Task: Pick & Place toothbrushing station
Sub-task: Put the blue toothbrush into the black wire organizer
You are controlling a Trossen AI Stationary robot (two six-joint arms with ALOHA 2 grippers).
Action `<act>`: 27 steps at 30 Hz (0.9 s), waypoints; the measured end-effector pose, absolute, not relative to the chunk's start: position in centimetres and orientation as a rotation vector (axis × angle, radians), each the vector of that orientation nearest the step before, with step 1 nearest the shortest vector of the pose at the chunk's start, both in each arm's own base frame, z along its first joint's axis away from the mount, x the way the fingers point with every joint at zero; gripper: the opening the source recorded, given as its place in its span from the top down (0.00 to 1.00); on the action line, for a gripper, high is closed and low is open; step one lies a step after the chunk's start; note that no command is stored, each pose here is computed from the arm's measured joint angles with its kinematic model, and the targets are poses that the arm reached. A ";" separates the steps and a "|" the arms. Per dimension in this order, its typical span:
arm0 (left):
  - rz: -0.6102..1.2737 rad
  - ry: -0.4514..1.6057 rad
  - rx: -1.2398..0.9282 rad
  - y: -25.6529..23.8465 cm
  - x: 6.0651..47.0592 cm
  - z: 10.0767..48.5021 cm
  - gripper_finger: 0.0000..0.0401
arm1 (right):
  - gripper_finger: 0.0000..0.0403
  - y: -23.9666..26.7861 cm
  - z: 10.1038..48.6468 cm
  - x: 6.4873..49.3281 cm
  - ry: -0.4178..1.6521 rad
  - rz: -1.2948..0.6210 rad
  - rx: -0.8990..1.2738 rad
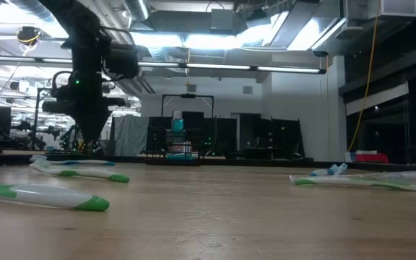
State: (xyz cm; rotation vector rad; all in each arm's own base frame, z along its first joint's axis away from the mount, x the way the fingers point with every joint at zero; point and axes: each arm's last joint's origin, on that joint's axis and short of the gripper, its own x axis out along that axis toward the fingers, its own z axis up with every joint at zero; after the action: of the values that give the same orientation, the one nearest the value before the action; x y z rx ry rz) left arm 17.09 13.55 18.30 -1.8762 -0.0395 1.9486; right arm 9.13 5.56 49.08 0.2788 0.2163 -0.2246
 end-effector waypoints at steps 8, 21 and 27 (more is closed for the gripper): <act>1.946 -0.094 -1.918 14.0 16.0 16.4 0.81 | 0.43 6.0 49.0 9.7 0.206 -0.264 0.290; 1.947 -0.092 -1.942 13.7 15.1 14.1 0.81 | 0.43 6.6 48.8 10.4 0.190 -0.317 0.318; 1.949 -0.107 -1.938 14.4 15.3 13.1 0.81 | 0.43 6.9 48.7 10.8 0.190 -0.327 0.336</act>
State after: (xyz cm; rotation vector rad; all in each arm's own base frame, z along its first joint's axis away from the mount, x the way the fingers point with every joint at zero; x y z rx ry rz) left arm 15.33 14.40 13.11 -1.9376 -0.1073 1.9487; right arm 10.76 6.92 48.67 0.3356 0.1904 -0.3273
